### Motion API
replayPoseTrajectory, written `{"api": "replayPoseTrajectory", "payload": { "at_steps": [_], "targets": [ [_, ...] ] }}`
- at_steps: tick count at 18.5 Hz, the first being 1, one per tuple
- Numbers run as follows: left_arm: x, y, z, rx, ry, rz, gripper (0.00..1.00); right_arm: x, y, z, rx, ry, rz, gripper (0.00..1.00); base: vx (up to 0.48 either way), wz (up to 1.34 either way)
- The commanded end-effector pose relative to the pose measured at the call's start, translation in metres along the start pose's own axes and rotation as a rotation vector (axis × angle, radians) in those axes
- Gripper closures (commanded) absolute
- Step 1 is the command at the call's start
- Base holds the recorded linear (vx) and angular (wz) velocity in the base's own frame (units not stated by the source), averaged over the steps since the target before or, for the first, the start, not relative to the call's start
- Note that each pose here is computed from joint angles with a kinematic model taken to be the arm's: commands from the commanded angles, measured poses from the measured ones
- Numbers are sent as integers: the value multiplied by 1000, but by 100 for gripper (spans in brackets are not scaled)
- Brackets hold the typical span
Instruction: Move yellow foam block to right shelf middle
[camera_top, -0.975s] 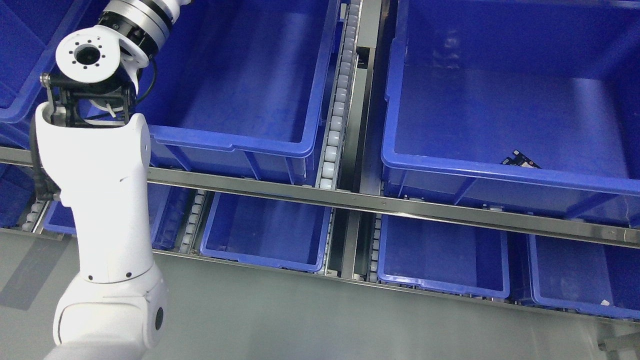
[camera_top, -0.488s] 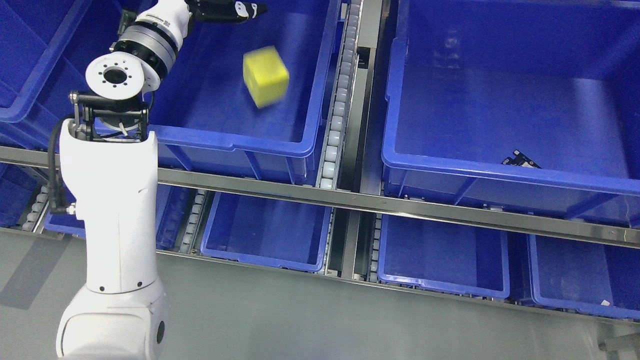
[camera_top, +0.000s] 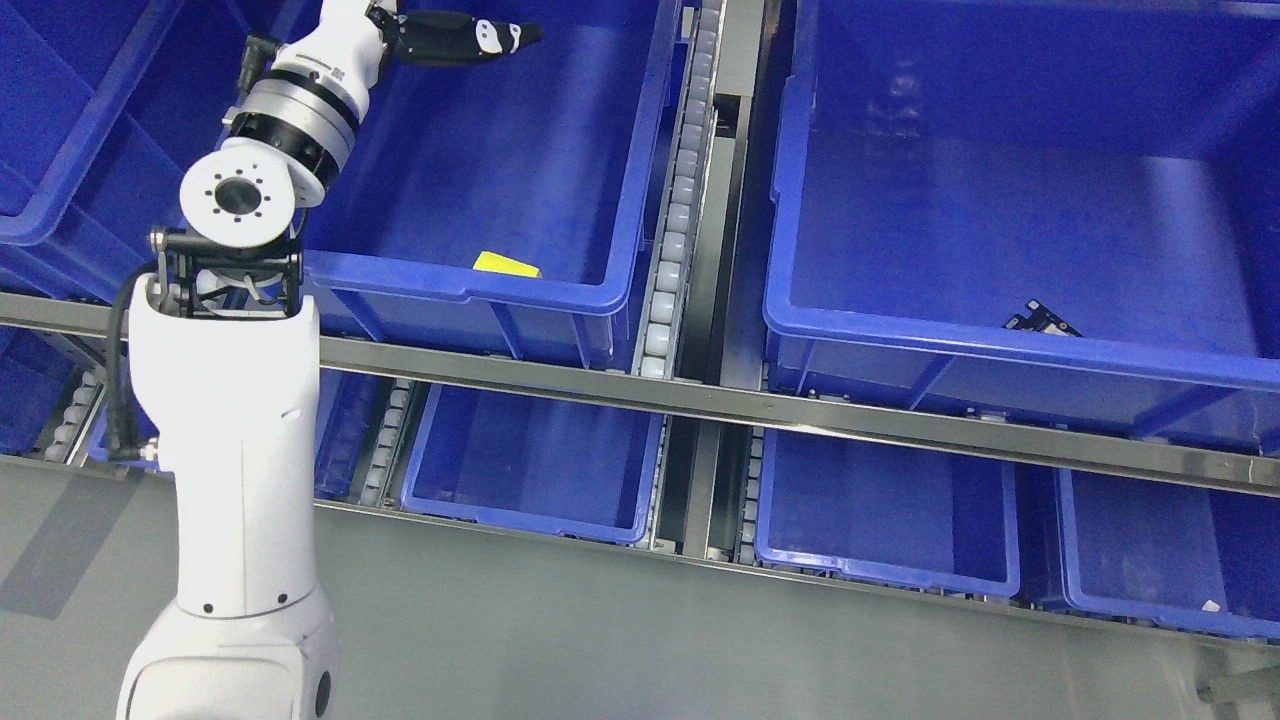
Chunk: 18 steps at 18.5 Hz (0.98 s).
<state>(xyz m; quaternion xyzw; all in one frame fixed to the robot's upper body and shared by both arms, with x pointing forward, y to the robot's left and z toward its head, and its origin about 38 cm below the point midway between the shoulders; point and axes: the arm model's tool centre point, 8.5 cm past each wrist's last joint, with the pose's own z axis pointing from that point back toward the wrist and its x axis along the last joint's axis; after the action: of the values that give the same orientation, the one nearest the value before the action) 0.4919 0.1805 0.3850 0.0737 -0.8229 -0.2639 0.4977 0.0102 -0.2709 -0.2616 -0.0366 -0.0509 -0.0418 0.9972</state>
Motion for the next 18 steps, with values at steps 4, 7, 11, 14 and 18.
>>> {"api": "replayPoseTrajectory", "payload": {
  "at_steps": [4,7,11,14,18],
  "targets": [
    [-40,-22,98,121,-334,-36,0,8,-11,-1,-17,-20,2,0,0,0],
    [-44,-16,102,190,-319,-19,0,8,-11,-1,-17,-20,2,0,0,0],
    [-54,-14,102,236,-254,102,0,9,-11,-1,-17,-21,2,0,0,0],
    [-63,-20,108,237,-215,146,0,9,-11,-1,-17,-21,2,0,0,0],
    [-66,-24,110,232,-206,152,0,8,-11,-1,-17,-20,2,0,0,0]
  ]
}}
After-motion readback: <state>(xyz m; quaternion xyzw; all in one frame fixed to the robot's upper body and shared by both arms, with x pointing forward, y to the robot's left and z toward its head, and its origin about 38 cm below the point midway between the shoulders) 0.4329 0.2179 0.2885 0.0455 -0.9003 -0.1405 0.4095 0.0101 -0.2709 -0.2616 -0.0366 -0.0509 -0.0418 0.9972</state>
